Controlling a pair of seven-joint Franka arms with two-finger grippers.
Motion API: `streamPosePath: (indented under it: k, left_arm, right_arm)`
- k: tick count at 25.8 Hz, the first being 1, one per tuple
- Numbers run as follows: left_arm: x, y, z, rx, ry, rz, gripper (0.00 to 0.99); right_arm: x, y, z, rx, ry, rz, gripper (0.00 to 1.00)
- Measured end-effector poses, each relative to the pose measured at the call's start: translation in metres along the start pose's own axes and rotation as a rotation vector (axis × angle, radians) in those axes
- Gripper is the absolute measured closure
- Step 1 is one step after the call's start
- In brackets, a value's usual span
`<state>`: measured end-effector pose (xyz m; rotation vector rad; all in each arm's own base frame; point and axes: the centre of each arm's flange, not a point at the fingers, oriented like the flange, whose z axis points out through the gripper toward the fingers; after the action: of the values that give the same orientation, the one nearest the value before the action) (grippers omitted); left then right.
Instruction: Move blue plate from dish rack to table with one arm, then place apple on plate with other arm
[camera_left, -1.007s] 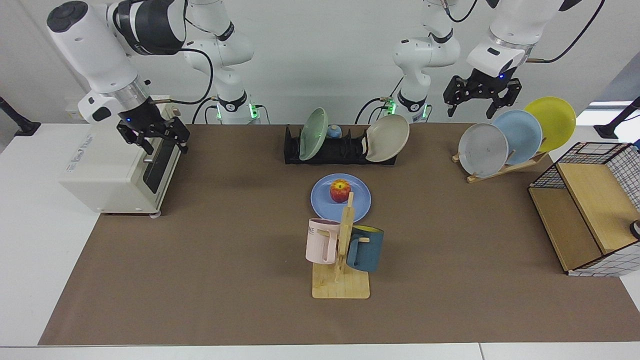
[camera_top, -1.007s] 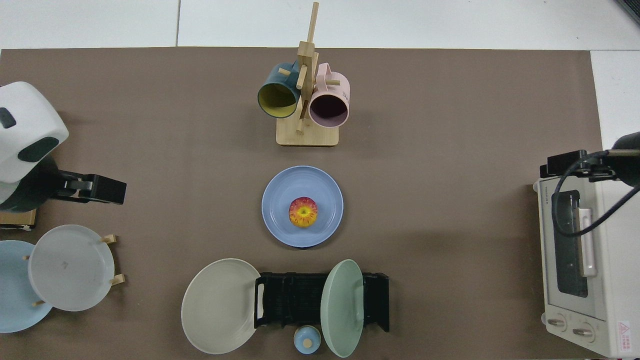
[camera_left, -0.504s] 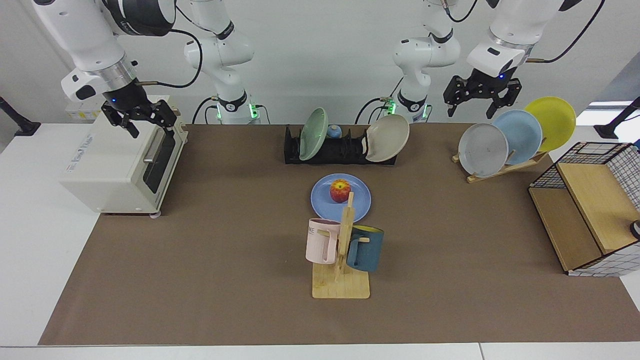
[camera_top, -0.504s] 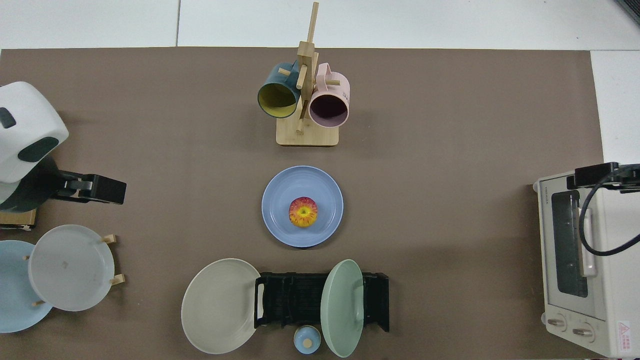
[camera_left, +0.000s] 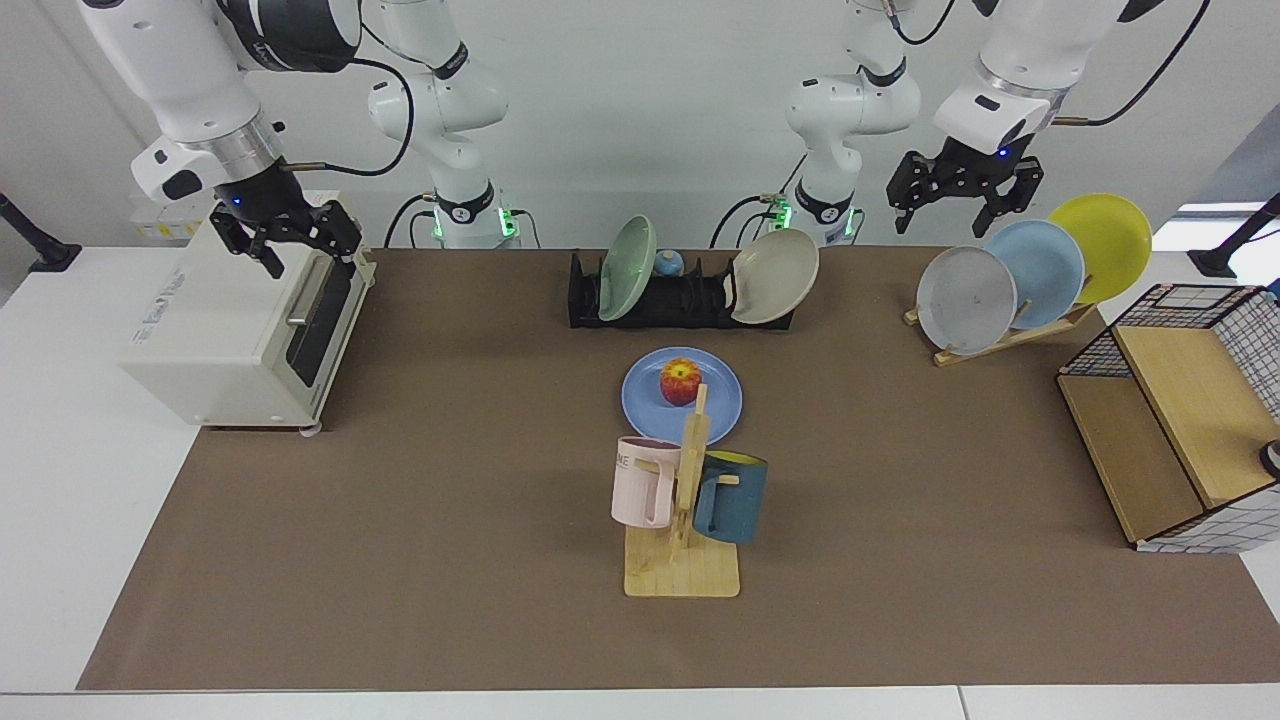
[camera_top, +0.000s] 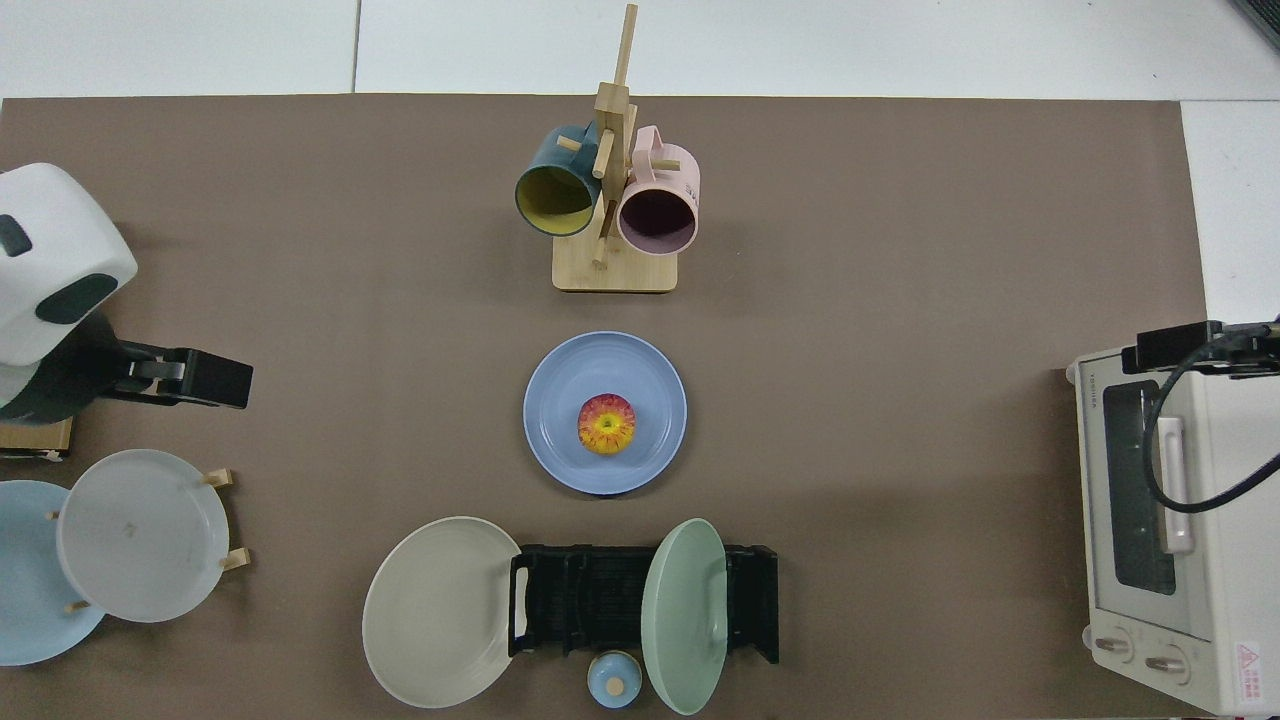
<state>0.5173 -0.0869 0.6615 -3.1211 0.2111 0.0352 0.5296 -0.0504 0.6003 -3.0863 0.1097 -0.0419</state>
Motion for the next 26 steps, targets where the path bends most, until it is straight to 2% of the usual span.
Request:
streamPosePath:
  k: [13,26]
  left_arm:
    - [0.000,0.000,0.000,0.000,0.000,0.000,0.000]
    - [0.000,0.000,0.000,0.000,0.000,0.000,0.000]
  right_arm:
    - [0.000,0.011,-0.002,-0.007,0.013,0.022,0.00]
    - [0.000,-0.002,-0.003,-0.017,0.016,0.004,0.00]
